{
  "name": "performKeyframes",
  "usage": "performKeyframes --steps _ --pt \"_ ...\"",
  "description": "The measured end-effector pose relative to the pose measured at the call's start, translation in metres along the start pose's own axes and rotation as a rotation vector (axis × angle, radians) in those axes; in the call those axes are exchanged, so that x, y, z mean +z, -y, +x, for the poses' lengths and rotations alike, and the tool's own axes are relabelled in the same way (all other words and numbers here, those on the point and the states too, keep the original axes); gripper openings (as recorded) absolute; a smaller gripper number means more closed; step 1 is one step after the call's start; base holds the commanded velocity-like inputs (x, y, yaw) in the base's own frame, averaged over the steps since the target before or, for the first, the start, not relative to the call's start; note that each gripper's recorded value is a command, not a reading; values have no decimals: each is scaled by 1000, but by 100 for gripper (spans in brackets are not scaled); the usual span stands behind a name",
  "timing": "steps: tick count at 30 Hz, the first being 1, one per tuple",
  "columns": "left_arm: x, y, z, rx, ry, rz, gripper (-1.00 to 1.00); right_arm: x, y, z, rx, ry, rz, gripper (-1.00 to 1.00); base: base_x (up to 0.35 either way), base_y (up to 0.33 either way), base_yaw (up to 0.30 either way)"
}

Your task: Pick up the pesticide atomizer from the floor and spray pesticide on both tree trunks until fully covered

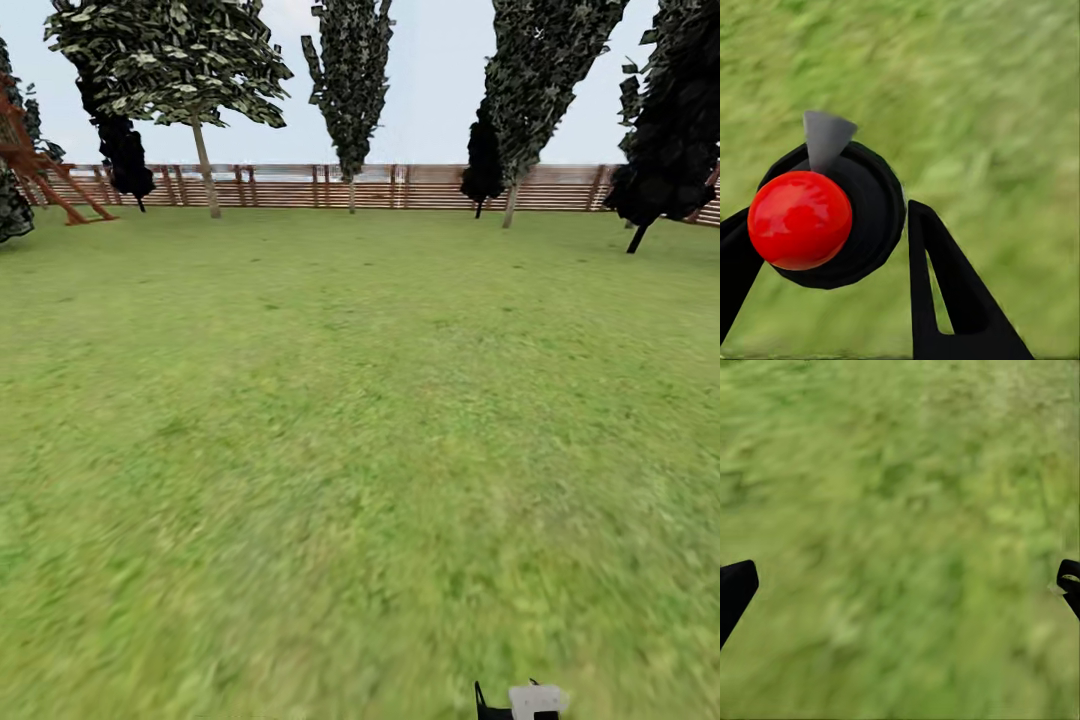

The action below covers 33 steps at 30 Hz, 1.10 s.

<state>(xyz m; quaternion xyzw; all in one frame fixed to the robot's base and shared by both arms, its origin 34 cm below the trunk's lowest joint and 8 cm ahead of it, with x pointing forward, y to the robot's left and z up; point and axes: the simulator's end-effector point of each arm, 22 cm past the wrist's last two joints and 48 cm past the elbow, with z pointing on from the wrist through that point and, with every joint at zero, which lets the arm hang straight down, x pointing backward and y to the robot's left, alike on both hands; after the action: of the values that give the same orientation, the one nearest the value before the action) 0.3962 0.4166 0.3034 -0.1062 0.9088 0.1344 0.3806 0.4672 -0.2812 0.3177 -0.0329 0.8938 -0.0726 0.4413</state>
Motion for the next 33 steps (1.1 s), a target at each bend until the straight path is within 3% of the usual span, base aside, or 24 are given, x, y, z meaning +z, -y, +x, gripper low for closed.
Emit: performKeyframes --steps 5,33 --pt "-1 0 2 -6 -3 -7 -100 0 0 1 0 -2 0 100 97 0 289" --pt "-1 -1 7 -4 -16 -12 -100 -3 -1 10 -3 -20 -3 100 316 113 289"
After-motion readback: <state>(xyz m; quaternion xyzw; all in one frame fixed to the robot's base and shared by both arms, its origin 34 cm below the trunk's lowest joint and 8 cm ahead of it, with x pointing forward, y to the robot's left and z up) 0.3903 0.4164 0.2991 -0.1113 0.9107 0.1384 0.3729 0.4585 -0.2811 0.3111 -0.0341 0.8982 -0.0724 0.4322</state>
